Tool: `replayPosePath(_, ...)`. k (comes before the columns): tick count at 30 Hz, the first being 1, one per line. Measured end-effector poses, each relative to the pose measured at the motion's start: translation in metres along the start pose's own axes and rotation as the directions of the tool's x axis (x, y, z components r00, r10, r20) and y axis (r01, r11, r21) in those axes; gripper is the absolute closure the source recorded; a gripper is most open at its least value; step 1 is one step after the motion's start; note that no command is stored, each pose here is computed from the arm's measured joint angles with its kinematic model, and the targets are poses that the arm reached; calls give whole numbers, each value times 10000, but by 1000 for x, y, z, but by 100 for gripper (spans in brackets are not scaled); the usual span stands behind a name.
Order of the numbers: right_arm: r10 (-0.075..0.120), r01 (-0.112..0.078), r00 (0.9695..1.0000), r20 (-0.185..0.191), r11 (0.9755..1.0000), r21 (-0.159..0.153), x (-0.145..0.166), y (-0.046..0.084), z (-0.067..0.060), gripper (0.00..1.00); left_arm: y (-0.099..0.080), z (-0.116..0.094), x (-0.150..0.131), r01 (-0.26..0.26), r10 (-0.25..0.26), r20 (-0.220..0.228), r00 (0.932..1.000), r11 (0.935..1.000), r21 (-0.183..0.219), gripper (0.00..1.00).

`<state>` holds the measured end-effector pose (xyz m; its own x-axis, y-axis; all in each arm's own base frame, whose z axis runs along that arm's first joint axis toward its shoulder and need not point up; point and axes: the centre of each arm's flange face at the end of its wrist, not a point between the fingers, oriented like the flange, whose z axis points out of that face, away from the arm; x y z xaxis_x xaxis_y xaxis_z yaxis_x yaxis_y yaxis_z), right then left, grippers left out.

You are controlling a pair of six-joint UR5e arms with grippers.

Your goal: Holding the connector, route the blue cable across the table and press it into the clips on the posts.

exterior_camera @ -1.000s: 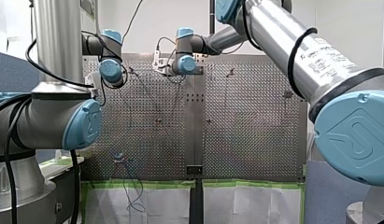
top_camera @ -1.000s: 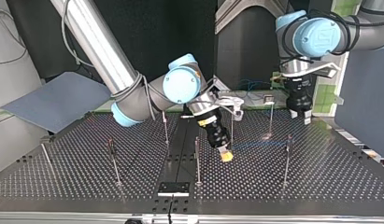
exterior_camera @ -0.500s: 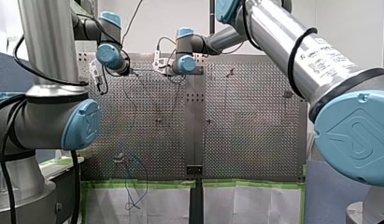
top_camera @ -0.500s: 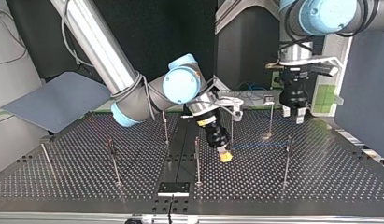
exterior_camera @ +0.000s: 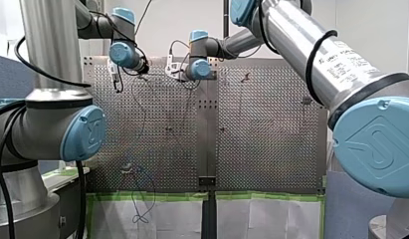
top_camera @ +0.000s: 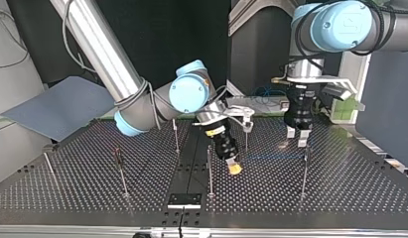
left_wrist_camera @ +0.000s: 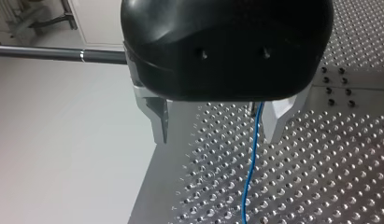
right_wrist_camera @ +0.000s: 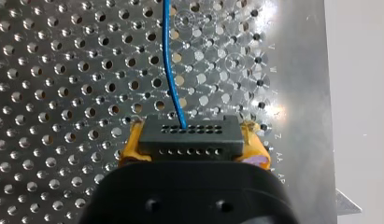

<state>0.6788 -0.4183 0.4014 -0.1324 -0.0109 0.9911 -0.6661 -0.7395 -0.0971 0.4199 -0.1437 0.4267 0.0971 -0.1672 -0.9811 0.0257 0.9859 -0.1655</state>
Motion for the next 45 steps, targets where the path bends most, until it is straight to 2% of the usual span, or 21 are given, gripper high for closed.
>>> replayPosePath(11, -8, 8, 10000, 11, 10000, -67, 0, 5, 1, 100, -8, 26, 24, -158, 160, -250, 9996, 9999, 59, 0)
replayPosePath(27, -23, 23, 10000, 11, 10000, -77, 0, 6, 1, 100, -14, 75, 33, -525, 520, -95, 9986, 9968, -608, 0)
replayPosePath(31, -23, 23, 10000, 14, 10000, -83, 0, 6, 1, 100, -15, 82, 35, -564, 562, -56, 9984, 9963, -641, 0)
replayPosePath(37, -23, 23, 10000, 21, 10000, -79, 0, 6, 1, 100, -14, 91, 50, -771, 752, -307, 9967, 9947, -675, 0)
replayPosePath(42, -23, 23, 10000, 40, 10000, -78, 0, 6, 1, 100, -13, 94, 54, -900, 876, -337, 9956, 9929, -783, 0)
replayPosePath(43, -23, 24, 10000, 44, 10000, -79, -1, 6, 1, 100, -13, 94, 54, -922, 897, -331, 9954, 9923, -825, 6)
replayPosePath(44, -24, 24, 10000, 45, 10000, -79, -1, 6, 1, 100, -13, 94, 54, -954, 929, -325, 9951, 9918, -856, 6)
replayPosePath(45, -24, 24, 10000, 48, 10000, -78, -1, 6, 1, 100, -13, 94, 54, -1004, 979, -318, 9947, 9910, -886, 25)
